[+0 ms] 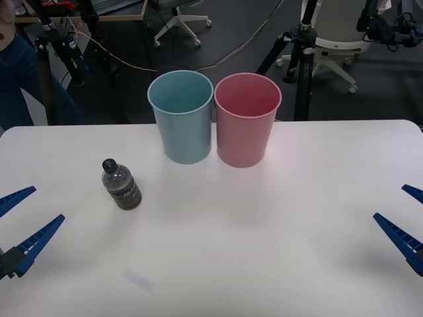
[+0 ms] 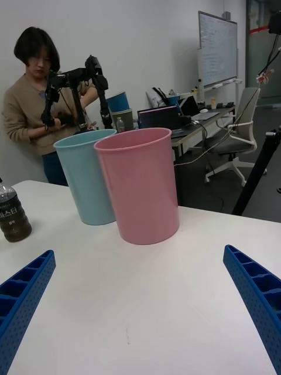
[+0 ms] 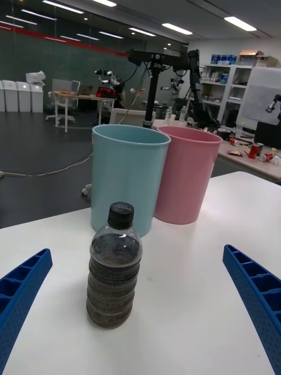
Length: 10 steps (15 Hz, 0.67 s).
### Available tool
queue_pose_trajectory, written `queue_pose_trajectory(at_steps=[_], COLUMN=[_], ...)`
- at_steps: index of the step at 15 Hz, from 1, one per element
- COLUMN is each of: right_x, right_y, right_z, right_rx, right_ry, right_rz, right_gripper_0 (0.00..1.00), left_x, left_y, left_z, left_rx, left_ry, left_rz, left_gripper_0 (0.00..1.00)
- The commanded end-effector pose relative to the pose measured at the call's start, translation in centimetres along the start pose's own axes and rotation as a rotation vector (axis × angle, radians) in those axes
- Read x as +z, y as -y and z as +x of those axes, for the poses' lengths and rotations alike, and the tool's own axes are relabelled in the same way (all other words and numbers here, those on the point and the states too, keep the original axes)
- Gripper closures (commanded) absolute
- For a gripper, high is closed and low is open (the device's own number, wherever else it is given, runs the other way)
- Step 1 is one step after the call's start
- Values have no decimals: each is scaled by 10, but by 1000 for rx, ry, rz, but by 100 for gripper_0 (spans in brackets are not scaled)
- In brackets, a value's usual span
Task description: Grasp the object on the table and drop it into the matching bin: aluminum can to the light blue bin, PET bottle to the pink bin.
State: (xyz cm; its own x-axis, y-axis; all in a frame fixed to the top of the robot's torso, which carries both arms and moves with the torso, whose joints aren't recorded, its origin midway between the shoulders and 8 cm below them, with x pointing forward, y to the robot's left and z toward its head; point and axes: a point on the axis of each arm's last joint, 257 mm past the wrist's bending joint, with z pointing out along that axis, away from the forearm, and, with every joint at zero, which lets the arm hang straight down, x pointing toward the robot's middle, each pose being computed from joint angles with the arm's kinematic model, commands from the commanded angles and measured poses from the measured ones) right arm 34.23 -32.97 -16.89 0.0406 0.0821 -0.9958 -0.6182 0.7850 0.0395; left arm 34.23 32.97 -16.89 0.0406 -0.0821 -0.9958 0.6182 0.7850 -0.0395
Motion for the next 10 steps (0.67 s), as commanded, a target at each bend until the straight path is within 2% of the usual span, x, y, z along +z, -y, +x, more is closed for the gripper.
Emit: queue_pose_trajectory(at_steps=[1,6,8,10], right_x=[0,0,0,0], right_y=[0,0,0,0], right_z=[0,0,0,0], right_rx=[0,0,0,0], right_ry=[0,0,0,0], right_rz=[0,0,0,0], right_gripper_0=[0,0,0,0], left_x=[-4,-10,-13,-12], left_y=[-5,-9,-16,-18], left_z=[-2,7,17,29], left_rx=[7,27,84,92], left_ry=[6,-3,-14,-18], left_rz=[-15,-32,-55,-61], left_gripper_0=[0,0,0,0])
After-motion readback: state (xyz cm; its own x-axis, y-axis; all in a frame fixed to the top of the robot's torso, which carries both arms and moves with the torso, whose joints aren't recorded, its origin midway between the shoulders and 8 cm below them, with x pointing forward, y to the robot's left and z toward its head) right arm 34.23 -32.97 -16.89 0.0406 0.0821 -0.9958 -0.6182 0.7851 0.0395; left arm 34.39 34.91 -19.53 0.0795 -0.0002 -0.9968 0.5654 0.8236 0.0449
